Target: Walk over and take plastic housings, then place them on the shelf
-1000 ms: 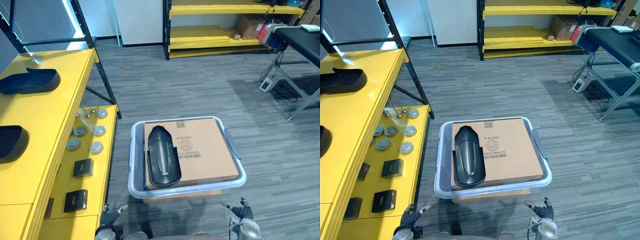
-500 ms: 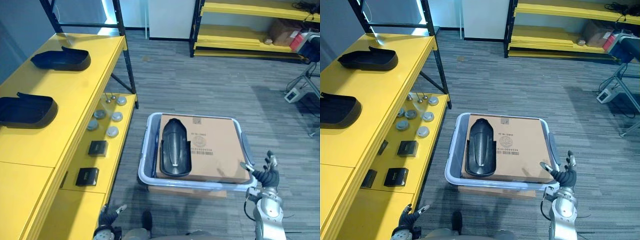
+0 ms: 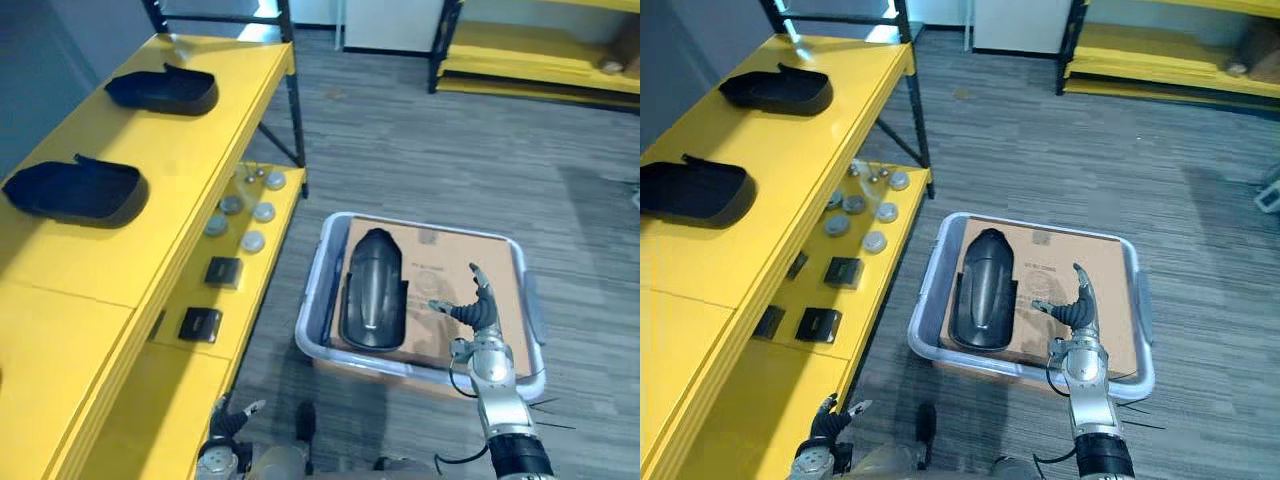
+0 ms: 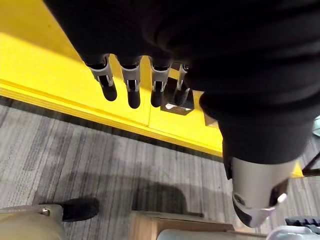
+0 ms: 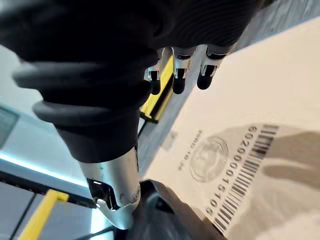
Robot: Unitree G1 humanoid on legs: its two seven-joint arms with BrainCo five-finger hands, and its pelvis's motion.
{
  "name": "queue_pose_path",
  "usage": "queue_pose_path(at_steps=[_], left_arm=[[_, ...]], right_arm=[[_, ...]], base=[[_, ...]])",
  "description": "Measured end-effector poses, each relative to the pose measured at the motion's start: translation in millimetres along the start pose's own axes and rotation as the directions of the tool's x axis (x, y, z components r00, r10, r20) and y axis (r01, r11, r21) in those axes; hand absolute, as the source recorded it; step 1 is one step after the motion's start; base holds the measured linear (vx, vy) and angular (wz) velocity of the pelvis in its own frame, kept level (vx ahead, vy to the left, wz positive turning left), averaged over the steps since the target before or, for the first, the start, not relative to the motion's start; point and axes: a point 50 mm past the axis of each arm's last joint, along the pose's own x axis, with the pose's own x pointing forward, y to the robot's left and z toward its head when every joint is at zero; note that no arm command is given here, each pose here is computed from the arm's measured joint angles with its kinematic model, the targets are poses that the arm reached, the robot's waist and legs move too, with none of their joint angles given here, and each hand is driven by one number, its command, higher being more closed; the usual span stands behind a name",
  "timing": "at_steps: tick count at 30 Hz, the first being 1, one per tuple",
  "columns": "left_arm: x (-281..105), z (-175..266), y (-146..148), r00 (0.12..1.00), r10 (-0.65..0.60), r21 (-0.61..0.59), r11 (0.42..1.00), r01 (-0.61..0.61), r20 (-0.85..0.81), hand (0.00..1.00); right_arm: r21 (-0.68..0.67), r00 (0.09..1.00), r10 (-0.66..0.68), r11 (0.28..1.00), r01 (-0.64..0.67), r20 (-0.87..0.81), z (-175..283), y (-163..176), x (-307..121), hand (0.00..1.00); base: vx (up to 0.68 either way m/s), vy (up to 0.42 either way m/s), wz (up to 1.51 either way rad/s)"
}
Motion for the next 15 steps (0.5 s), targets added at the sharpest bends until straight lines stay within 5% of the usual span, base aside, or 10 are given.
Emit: queue_pose_path(at_steps=[8,9,15], left_arm=[[4,17,0,0.998,0.019,-0.011,1.0,-0.018,0.056,0.0],[5,20,0,0.998,0.023,-0.014,1.0,-0.022,0.063,0.0],[8,35,-9,0.994,0.001,-0.004,1.0,-0.001,0.107,0.0]], right_arm=[[0.009,0.999,0.004,1.0,-0.004,-0.032,19,29,17,0.0],[-0.001,0.999,-0.013,1.0,0.013,-0.037,20,28,19,1.0],[-0.016,0.996,-0.076,0.997,0.075,-0.046,35,22,39,1.0]], base=[[-0.02,-0.013,0.12],[-0.03,-0.007,0.1],[-0.07,0.01,0.11]])
